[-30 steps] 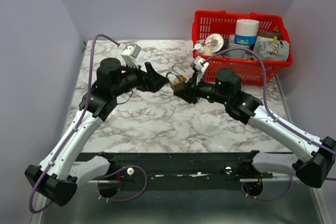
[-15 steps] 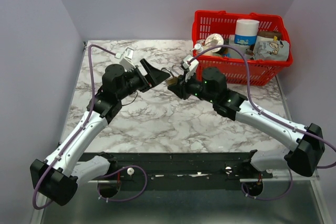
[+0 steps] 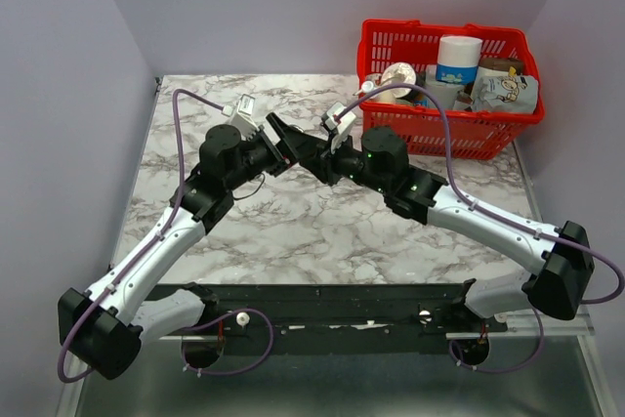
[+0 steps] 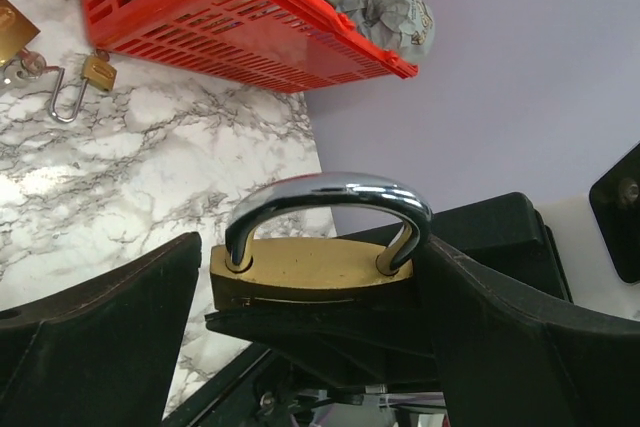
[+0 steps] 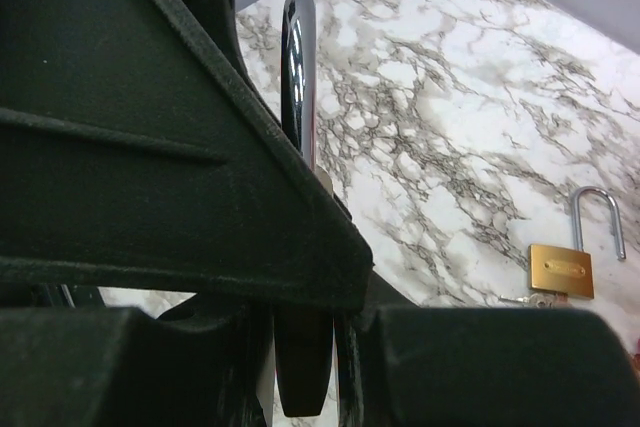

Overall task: Lock with the key
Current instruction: Lock the lock.

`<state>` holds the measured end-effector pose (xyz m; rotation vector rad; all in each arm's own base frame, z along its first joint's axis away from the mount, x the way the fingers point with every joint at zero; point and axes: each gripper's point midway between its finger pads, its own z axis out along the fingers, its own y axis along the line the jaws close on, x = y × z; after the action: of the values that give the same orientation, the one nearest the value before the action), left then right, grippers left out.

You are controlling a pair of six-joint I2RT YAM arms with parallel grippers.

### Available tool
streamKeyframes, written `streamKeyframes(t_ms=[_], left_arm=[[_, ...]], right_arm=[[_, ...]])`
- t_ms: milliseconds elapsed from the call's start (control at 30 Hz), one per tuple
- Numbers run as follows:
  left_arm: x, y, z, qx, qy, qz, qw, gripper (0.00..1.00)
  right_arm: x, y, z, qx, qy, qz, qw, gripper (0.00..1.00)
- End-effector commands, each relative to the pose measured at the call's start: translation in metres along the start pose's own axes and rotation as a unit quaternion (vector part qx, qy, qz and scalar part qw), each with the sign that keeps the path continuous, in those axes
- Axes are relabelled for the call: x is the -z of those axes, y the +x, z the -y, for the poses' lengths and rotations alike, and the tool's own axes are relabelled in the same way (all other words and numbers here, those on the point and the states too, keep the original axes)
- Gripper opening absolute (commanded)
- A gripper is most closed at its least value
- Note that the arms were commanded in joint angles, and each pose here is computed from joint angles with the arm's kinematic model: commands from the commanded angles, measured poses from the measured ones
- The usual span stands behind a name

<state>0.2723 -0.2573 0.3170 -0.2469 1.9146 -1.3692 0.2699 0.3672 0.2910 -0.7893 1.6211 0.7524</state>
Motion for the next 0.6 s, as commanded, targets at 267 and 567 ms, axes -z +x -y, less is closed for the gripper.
streamKeyframes(t_ms=[267, 567], left_arm=[[-0.001, 0.017, -0.012, 0.017, -0.017, -0.017, 1.000, 0.51], [0.004, -0.018, -0.011, 0.010, -0.032, 0.024, 0.999, 0.00]], right_arm=[[-0.001, -0.063, -0.005, -0.023, 0.014, 0.092, 0.995, 0.01], [0.018, -0.041, 0.000, -0.026, 0.027, 0.055, 0.998, 0.47]])
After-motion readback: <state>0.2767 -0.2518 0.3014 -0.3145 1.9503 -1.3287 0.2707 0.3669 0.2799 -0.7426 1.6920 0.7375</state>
